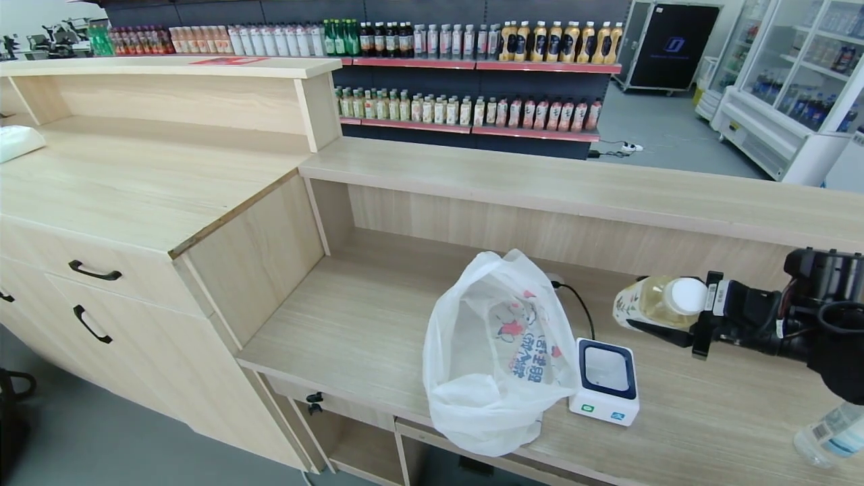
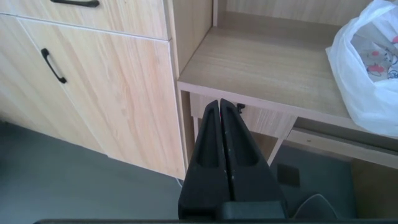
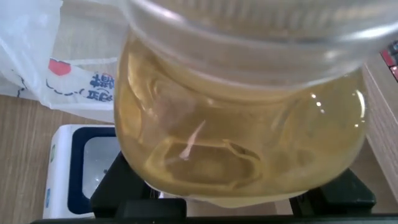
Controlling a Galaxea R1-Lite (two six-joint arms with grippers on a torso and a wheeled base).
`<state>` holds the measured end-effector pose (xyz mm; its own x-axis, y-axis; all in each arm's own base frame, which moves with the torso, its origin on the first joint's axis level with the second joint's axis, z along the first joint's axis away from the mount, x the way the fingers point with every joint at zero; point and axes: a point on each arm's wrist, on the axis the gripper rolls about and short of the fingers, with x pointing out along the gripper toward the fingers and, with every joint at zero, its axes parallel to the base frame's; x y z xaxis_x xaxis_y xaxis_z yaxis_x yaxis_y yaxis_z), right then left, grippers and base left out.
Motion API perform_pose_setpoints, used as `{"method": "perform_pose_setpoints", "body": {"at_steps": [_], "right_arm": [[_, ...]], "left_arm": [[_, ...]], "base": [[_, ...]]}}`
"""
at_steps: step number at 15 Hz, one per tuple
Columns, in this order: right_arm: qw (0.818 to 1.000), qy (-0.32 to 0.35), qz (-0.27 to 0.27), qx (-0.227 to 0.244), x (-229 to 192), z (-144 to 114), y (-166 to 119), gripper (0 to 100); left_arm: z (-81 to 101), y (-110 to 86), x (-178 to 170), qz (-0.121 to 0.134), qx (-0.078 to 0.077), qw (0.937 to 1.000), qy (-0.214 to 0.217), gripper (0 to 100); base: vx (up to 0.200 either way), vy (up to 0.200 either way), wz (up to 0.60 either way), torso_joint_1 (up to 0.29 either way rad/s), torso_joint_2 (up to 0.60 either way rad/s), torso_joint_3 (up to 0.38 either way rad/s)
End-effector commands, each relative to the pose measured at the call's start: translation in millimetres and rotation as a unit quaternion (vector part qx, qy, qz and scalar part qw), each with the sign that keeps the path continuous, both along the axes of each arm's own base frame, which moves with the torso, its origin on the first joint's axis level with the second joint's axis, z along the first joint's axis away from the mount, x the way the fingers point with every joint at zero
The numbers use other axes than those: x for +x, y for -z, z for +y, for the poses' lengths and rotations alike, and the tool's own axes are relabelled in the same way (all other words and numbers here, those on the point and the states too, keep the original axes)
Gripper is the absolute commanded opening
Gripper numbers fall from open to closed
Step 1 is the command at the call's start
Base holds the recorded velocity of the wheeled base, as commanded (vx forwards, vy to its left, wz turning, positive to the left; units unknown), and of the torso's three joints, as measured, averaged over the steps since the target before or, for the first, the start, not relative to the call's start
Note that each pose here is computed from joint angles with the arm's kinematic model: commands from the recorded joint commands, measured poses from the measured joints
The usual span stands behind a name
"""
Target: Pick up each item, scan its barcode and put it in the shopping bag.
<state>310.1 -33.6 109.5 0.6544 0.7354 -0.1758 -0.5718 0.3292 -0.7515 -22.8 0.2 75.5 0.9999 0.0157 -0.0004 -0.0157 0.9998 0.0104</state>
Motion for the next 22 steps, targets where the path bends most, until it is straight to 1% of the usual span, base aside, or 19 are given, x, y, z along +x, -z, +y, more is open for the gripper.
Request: {"method": "perform_pose_setpoints", "body": {"at_steps": [1,5,8,11,22], "right_arm": [[1.000,-0.004,0.007,0.000,14.9,-2.1,12.7,0],[1.000,-0.015,0.020,0.002,20.4,-3.3,27.0,0],[0.999,-0.029,0.036,0.005,23.1,3.1,37.5,0],[0.998,-0.042,0.038,0.005,25.3,11.1,40.1,0],[0.998,-0.045,0.032,-0.002,27.2,10.9,42.3,0]], "left_arm": [[0.0,0.0,0.0,0.000,0.000,1.0000,-0.001,0],[0.0,0.0,0.0,0.000,0.000,1.0000,-0.001,0],[0.0,0.0,0.0,0.000,0.000,1.0000,-0.001,0],[0.0,0.0,0.0,0.000,0.000,1.0000,-0.001,0],[0.0,0.0,0.0,0.000,0.000,1.0000,0.000,0]], "base": [[0.000,0.000,0.00,0.000,0.00,0.000],[0.000,0.000,0.00,0.000,0.00,0.000],[0.000,0.000,0.00,0.000,0.00,0.000],[0.000,0.000,0.00,0.000,0.00,0.000],[0.000,0.000,0.00,0.000,0.00,0.000]]}}
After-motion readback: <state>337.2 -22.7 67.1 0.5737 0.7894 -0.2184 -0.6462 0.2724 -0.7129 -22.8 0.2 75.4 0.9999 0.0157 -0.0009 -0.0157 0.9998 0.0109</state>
